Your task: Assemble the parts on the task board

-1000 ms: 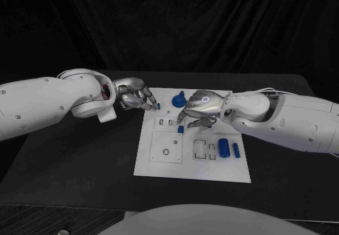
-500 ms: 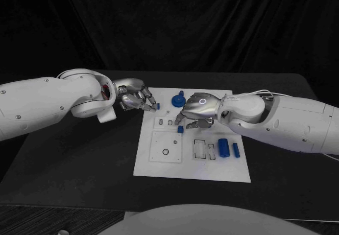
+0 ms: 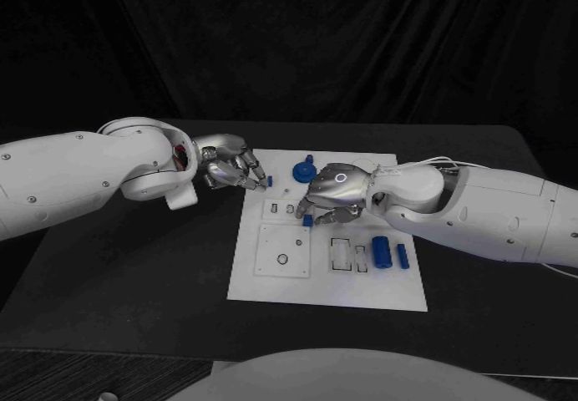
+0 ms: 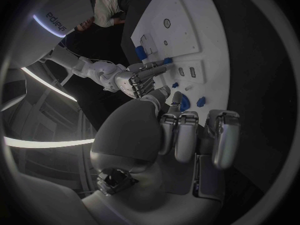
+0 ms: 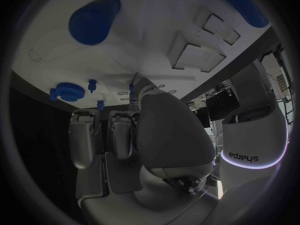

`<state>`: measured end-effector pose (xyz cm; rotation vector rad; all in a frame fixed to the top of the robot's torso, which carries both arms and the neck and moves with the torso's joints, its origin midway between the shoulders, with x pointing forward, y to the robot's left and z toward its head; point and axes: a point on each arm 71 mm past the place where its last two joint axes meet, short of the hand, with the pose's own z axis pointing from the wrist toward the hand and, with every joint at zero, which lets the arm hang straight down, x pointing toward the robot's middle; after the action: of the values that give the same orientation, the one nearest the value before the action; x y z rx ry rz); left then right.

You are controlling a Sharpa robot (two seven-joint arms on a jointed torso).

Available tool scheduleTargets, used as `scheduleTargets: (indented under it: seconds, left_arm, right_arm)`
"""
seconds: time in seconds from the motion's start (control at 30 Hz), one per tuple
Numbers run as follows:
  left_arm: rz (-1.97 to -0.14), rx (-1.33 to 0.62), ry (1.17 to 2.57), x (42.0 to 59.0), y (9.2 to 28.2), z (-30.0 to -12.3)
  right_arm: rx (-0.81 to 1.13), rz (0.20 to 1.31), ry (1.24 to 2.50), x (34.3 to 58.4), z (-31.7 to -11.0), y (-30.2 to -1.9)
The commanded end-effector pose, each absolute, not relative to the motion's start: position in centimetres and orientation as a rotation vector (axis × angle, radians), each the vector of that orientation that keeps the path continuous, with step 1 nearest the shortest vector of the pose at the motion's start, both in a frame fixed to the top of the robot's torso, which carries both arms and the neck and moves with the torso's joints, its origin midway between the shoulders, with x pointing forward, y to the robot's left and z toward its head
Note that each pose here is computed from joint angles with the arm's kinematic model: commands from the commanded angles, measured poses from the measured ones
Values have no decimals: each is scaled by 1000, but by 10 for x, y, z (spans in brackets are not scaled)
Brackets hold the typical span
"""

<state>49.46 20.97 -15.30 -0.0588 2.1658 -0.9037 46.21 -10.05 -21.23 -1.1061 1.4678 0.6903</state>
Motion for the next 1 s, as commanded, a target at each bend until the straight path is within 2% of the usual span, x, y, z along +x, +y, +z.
scheduleTargets:
  seconds: [0.03, 0.7, 1.0]
  left_arm:
    - [-923, -56, 2175, 494, 207, -153]
    - [-918, -55, 2184, 494, 207, -154]
    - [-928, -55, 2172, 494, 207, -154]
  right_arm:
    - [-1126, 691, 1480, 461, -215, -100]
    - [-1064, 736, 1431, 461, -211, -101]
    - [-833, 828, 1352, 467, -197, -111]
